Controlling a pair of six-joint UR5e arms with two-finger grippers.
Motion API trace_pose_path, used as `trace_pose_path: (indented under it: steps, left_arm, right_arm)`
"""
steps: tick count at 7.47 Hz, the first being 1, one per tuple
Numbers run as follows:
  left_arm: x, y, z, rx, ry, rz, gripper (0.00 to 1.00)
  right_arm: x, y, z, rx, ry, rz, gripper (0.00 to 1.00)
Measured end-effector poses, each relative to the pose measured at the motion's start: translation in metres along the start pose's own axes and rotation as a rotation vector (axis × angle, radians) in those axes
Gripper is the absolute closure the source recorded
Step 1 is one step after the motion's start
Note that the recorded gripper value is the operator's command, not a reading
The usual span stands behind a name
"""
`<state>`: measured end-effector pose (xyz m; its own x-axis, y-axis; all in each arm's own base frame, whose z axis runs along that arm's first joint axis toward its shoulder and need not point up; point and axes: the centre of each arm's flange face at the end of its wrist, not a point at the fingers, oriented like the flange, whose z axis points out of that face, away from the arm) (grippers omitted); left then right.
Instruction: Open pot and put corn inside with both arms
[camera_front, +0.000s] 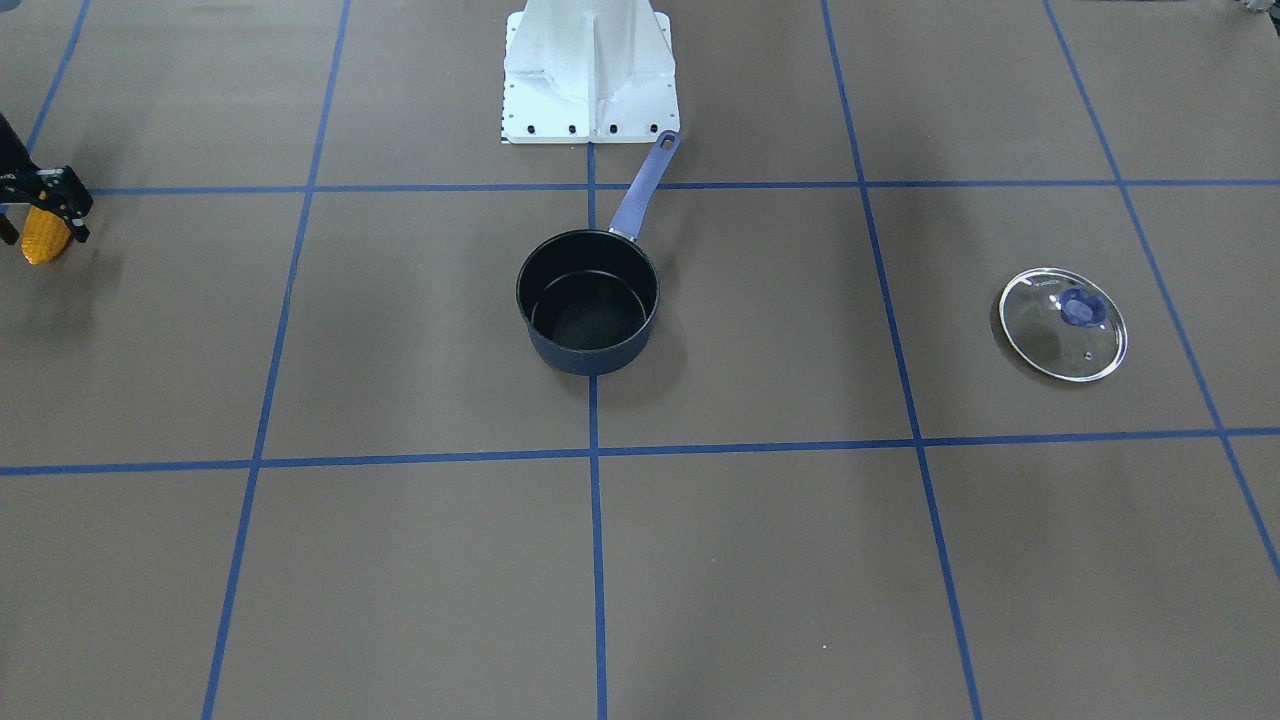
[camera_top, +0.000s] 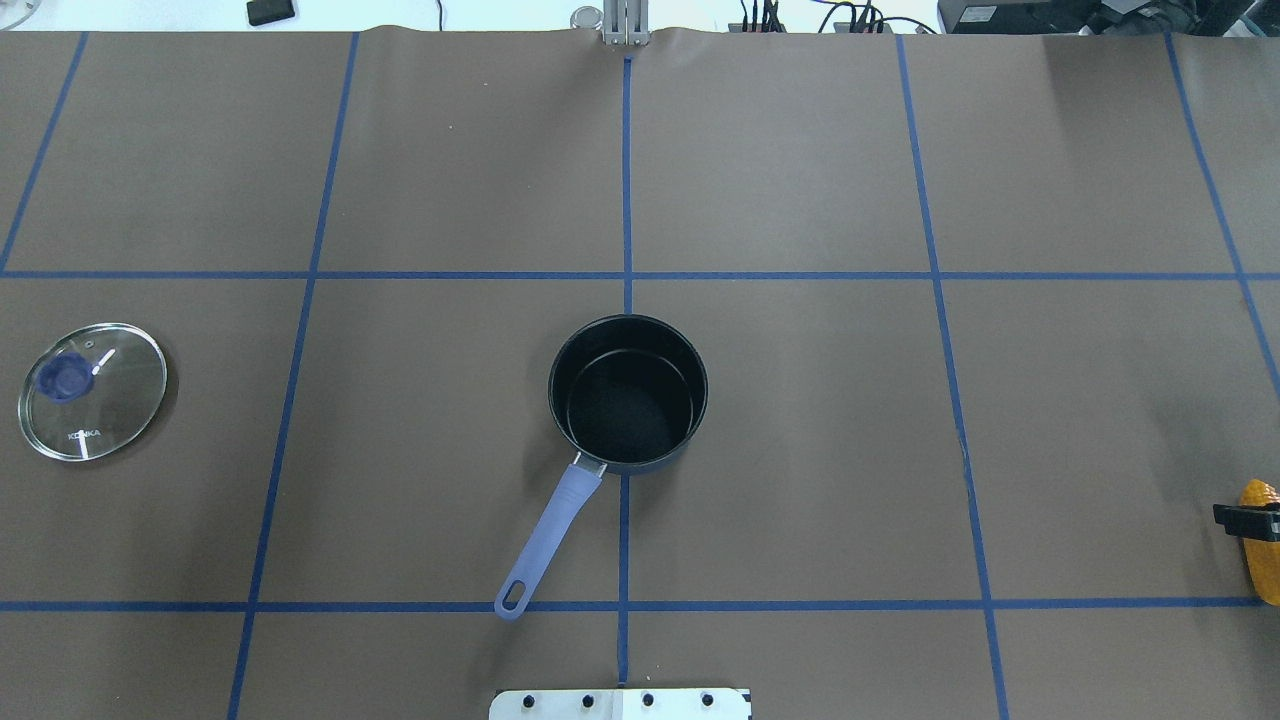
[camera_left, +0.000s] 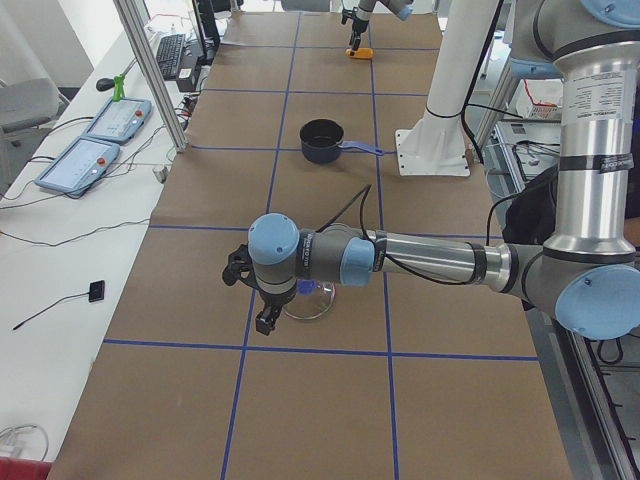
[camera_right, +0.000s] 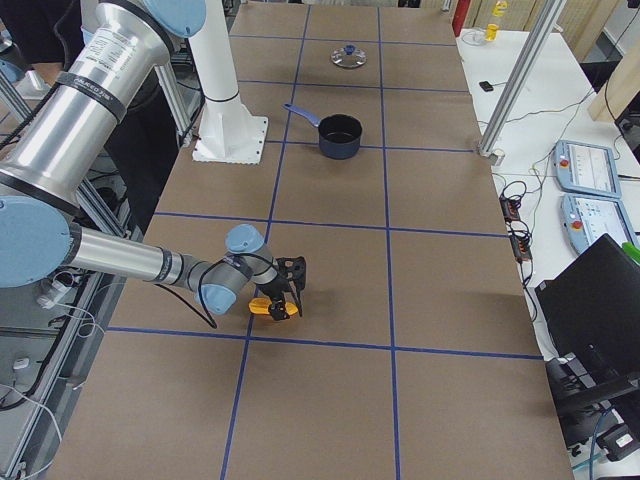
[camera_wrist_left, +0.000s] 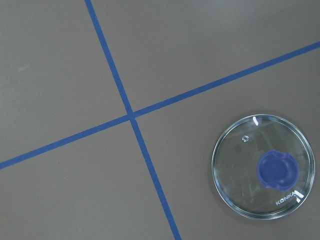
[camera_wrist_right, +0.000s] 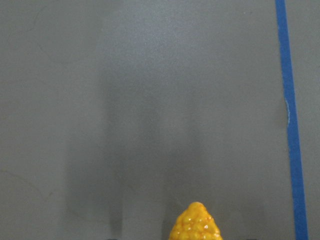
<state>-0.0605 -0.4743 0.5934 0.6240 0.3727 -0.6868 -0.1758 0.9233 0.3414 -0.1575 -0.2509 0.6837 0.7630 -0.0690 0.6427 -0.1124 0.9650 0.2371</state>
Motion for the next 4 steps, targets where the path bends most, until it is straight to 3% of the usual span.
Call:
trace_pose_path:
  steps: [2, 4]
  left_arm:
    - [0.002, -0.002, -0.001, 0.005, 0.008, 0.004, 0.01]
    - [0.005, -0.003, -0.002, 0.010, 0.020, 0.007, 0.01]
  right_arm:
    - [-0.004, 0.003, 0.001, -0.007, -0.008, -0.015, 1.00]
    - [-0.021, -0.012, -0.008, 0.010, -0.068, -0.010, 1.00]
